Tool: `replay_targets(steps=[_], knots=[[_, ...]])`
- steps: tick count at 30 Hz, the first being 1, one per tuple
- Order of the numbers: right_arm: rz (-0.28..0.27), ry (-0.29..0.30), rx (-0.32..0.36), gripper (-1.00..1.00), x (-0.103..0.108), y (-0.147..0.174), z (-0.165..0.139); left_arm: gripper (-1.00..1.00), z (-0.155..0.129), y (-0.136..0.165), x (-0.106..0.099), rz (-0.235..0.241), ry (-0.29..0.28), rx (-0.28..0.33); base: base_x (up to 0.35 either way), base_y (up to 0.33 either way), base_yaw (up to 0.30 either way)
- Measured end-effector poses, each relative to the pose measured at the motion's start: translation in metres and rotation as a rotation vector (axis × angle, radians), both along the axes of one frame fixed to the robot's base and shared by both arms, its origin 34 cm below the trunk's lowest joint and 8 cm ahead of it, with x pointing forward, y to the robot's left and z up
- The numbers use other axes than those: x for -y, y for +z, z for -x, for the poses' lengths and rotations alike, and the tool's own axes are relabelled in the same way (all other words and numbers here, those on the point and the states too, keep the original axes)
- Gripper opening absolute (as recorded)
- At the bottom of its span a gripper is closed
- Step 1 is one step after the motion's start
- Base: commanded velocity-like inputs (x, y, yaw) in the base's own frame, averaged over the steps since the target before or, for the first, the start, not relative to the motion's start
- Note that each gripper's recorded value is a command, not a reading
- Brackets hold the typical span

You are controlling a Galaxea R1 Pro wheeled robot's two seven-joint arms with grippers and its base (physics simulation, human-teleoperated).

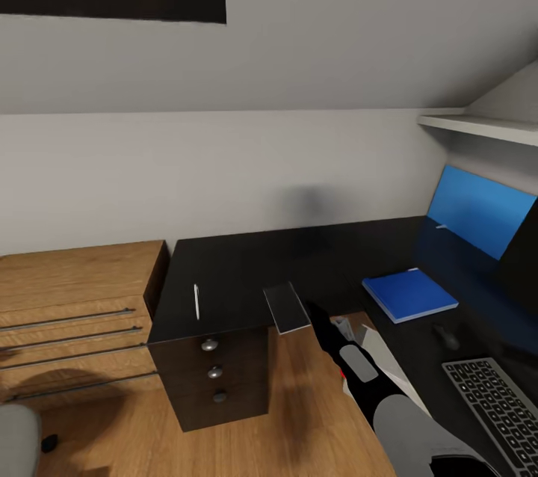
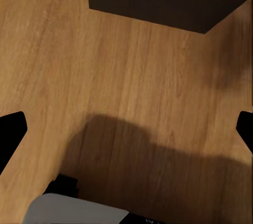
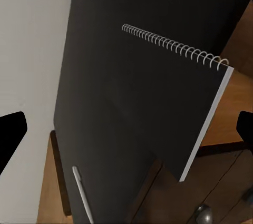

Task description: In the bedroom, organize the workspace by keeping the computer under the desk, ensuring the monitor is on the desk, placing the keyboard on the desk next to the monitor, placing the mouse on the desk next to the keyboard, moving the folder from the swivel chair onto the desk next to the mouse, stacking the notebook on top of the folder with the pen on top of the notebook, and positioning the swivel chair next to the desk.

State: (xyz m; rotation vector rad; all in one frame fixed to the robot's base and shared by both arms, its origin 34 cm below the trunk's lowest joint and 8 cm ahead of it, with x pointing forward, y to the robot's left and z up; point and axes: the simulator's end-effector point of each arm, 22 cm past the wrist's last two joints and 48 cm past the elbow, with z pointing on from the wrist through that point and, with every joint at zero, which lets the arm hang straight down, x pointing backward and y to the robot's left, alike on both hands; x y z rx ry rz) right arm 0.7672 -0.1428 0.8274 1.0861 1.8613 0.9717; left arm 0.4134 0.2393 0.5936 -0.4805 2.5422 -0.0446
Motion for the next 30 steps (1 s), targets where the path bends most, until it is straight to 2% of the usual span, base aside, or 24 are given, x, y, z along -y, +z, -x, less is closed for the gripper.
replay_targets(steps=[21, 23, 25, 28, 30], knots=[[0.002, 0.014, -0.009, 1.0, -0.001, -0.032, 0.0, 1.0, -0.006, -0.027, 0.003, 0.001, -0.007, 0.007, 0.0, 0.0, 0.0], [0.003, 0.014, -0.009, 1.0, -0.001, -0.034, 0.0, 1.0, -0.036, -0.011, 0.009, 0.026, -0.012, 0.081, 0.0, 0.0, 0.0], [0.003, 0.014, -0.008, 1.0, -0.001, -0.037, -0.001, 1.0, -0.071, 0.018, 0.01, 0.051, -0.026, 0.184, 0.0, 0.0, 0.0], [0.002, 0.015, -0.008, 1.0, -0.002, -0.041, -0.001, 1.0, -0.068, 0.043, 0.013, 0.084, -0.047, 0.239, 0.0, 0.0, 0.0], [0.001, 0.016, -0.008, 1.0, -0.004, -0.044, -0.001, 1.0, -0.058, 0.052, 0.013, 0.095, -0.063, 0.239, 0.0, 0.0, 0.0]])
